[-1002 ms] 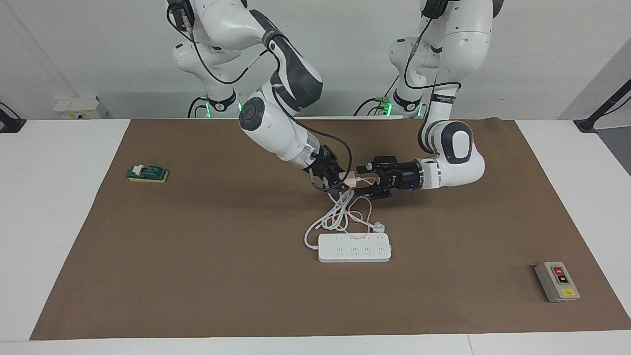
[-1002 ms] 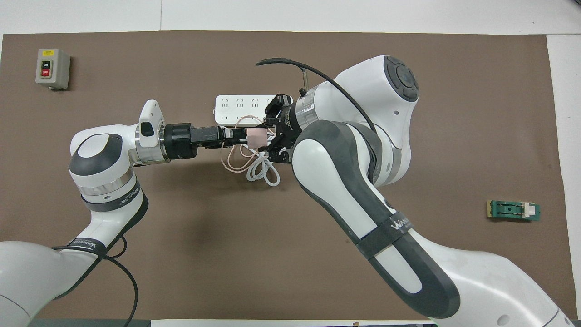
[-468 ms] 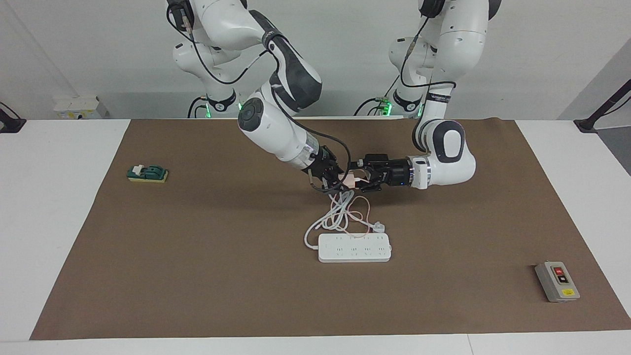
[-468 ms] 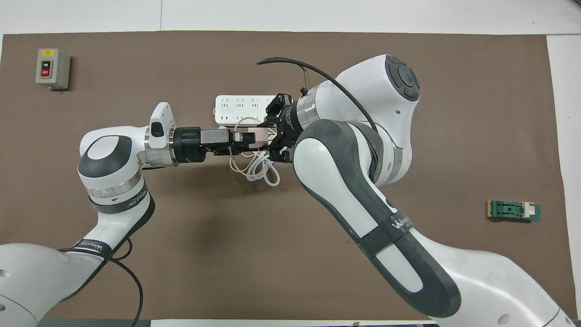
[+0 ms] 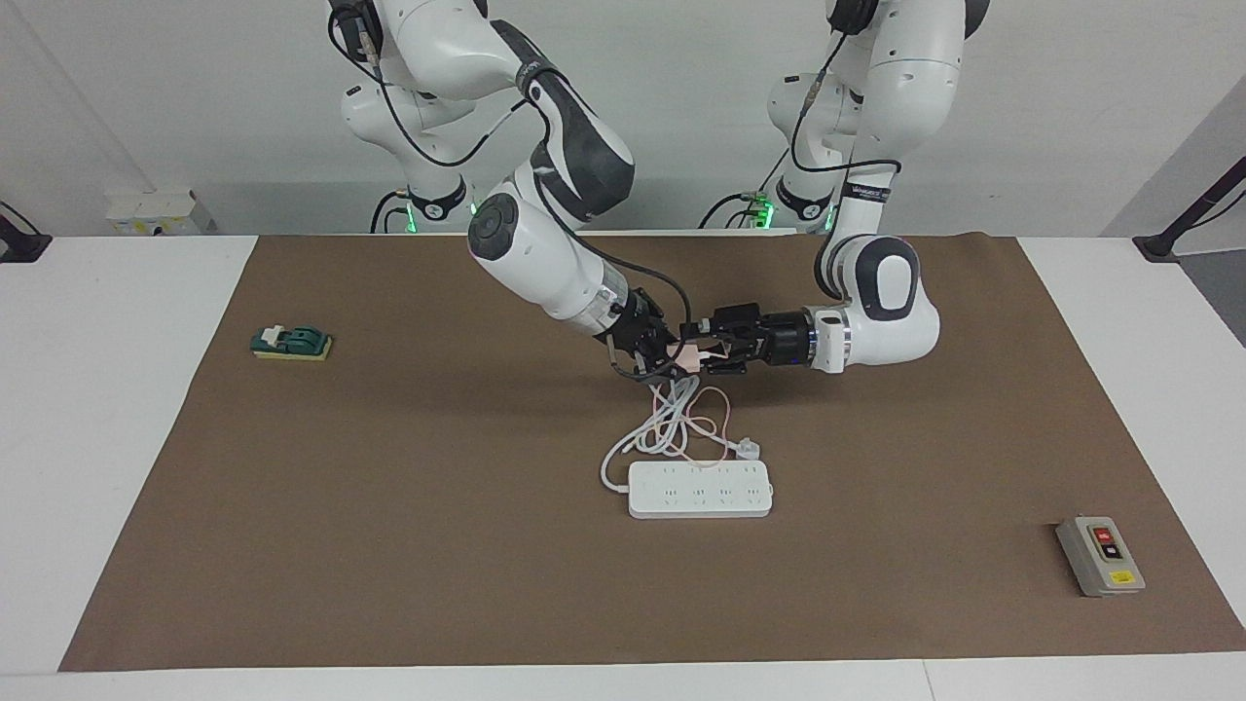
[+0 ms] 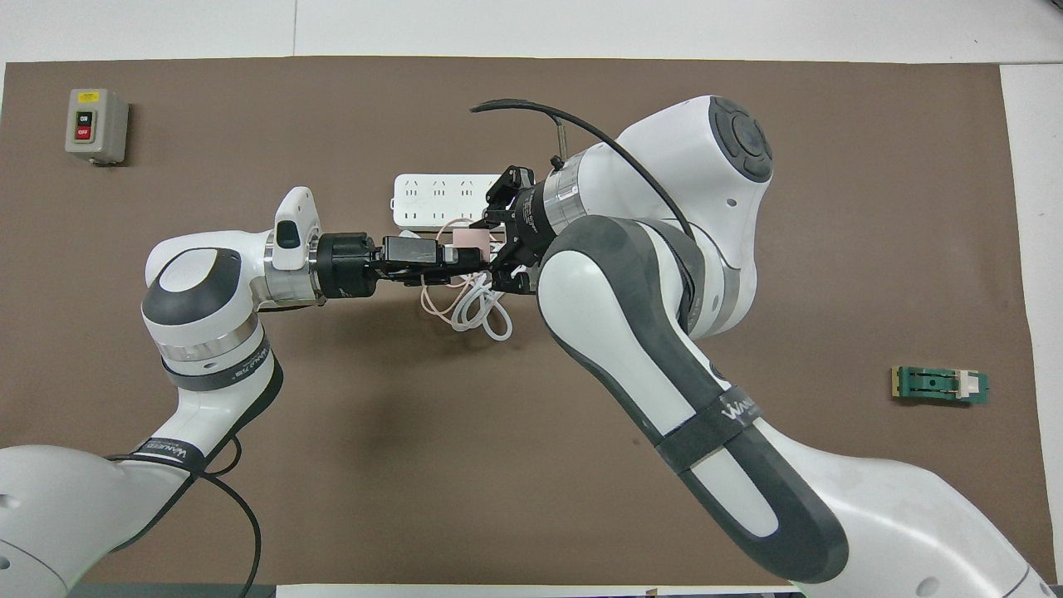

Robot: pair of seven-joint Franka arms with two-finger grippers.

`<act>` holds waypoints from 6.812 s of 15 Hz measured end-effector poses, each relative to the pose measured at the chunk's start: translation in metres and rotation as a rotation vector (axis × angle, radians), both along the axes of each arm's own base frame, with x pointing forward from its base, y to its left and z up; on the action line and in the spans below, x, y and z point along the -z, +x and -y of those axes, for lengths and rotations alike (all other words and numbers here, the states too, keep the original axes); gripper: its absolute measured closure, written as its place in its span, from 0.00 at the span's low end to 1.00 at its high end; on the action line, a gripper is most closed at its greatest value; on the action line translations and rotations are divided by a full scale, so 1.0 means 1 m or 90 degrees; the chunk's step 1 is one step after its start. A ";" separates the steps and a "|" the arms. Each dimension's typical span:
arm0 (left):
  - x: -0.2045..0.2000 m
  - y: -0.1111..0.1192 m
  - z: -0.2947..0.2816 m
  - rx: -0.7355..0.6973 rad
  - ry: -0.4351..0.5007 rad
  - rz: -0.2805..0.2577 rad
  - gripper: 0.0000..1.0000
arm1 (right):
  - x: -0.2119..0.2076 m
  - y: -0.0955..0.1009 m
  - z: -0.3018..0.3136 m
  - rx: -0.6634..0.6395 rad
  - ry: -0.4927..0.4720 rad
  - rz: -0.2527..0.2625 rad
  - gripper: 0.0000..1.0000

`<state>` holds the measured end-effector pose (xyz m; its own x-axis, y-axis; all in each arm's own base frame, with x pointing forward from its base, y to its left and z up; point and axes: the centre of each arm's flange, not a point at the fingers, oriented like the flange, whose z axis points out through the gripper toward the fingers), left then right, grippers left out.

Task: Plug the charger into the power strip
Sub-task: 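Close the left gripper on the charger and open the right gripper, then move the charger toward the power strip while the right gripper withdraws, then lower the charger with the left gripper onto the power strip socket, then push the charger prongs into the socket with the left gripper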

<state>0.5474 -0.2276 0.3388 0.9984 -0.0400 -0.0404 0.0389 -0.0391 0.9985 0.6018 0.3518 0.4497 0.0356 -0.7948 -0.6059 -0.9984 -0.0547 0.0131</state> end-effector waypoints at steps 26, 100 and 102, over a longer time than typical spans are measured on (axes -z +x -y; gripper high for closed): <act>-0.053 0.048 -0.062 0.127 0.261 0.168 0.65 | -0.100 0.045 0.258 -0.340 -0.199 0.181 0.00; -0.008 0.065 0.035 0.561 0.837 0.796 0.65 | -0.163 -0.082 0.419 -0.991 -0.290 0.294 0.00; -0.005 0.065 0.036 0.562 0.836 0.794 0.65 | -0.163 -0.082 0.419 -0.991 -0.290 0.294 0.00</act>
<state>0.6125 -0.2632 0.3442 0.2235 -0.9676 0.1173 -0.9519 -0.2425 -0.1873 0.5196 -0.0674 0.6128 0.9952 0.0694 -0.0684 0.0727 -0.9962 0.0470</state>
